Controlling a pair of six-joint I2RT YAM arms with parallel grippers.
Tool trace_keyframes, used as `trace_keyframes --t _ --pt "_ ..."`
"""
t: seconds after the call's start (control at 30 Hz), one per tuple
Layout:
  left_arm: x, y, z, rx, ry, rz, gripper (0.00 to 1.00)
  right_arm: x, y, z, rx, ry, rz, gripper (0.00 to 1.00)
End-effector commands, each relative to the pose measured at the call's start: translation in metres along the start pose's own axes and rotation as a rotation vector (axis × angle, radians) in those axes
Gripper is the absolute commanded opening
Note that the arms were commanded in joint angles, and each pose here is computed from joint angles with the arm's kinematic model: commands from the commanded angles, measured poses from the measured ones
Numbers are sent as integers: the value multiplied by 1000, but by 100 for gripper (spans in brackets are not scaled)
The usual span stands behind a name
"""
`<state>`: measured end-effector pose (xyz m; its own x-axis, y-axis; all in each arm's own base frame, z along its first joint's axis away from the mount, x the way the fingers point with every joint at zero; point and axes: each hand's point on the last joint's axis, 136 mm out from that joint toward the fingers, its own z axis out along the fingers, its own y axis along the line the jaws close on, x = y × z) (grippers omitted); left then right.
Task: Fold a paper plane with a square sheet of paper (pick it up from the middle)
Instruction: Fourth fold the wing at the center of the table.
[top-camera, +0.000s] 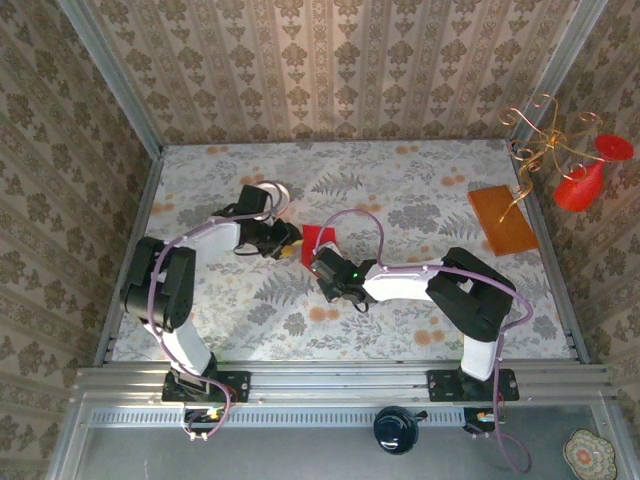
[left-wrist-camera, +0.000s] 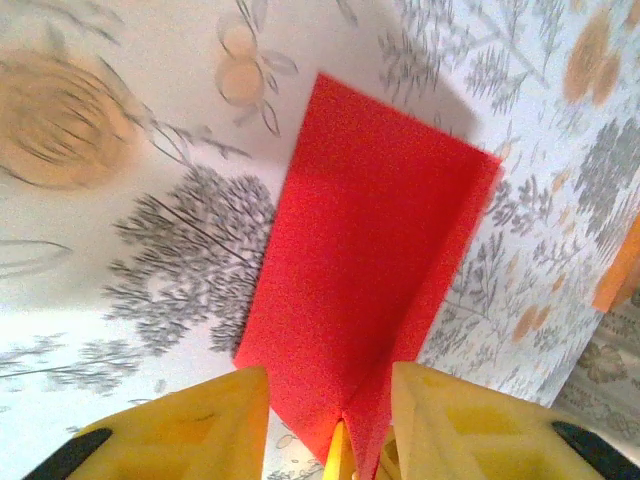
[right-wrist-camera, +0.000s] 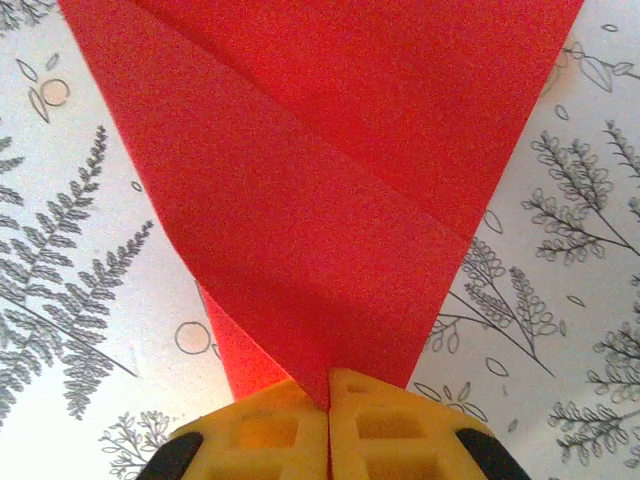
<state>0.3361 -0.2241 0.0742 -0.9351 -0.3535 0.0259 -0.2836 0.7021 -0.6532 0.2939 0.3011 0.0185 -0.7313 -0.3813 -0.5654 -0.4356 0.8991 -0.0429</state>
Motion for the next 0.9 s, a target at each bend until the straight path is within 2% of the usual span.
trace_keyframes --t 0.0,0.27,0.53,0.7,0.87 --pt "-4 -4 -22 4 -47 33 41 28 8 8 -89 88 23 9" --pt "2 -12 -26 109 -78 41 43 39 15 9 -302 144 148 10" --pt "26 -23 -14 174 -46 159 42 32 18 -1 -525 171 287 12" --pt "36 -25 -3 175 -18 223 42 30 16 -7 -601 178 304 13" --pt "34 -30 -2 200 -31 247 46 30 8 -10 -605 188 281 13"
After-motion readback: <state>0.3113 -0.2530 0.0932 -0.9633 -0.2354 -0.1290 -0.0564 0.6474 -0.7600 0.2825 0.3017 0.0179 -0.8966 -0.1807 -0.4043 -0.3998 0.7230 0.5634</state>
